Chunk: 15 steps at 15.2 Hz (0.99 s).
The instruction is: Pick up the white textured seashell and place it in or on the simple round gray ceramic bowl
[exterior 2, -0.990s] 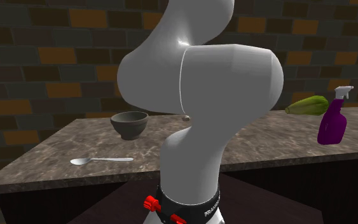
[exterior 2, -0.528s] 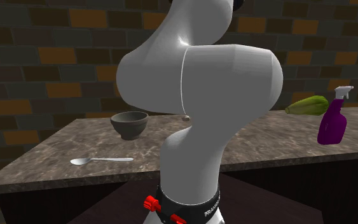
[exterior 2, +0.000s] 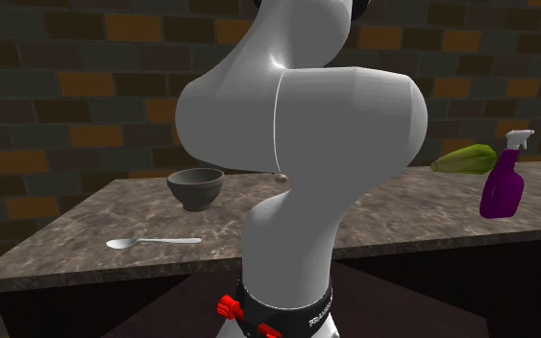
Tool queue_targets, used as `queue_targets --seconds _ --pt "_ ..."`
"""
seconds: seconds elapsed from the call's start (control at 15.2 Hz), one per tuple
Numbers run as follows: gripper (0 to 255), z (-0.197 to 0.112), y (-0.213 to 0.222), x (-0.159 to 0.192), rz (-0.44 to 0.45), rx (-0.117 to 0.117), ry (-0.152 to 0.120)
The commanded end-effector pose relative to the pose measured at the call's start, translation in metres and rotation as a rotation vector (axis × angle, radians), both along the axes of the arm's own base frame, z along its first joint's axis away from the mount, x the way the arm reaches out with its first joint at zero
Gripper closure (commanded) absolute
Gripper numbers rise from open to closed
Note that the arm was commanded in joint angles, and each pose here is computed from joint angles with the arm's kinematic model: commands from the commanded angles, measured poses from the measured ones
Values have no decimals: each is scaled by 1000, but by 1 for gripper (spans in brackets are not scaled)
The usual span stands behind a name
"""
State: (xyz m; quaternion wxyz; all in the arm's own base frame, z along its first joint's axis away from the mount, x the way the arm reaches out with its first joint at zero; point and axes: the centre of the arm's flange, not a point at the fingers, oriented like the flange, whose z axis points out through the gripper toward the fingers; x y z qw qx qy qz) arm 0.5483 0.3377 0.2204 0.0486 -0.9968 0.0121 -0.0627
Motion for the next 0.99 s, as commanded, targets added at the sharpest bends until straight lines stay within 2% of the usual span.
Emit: queue_targets --seconds 0.0,0.59,0.92 --pt "255 0 0 0 0 0 0" --pt "255 0 0 0 0 0 0" --pt "255 26 0 0 0 0 0"
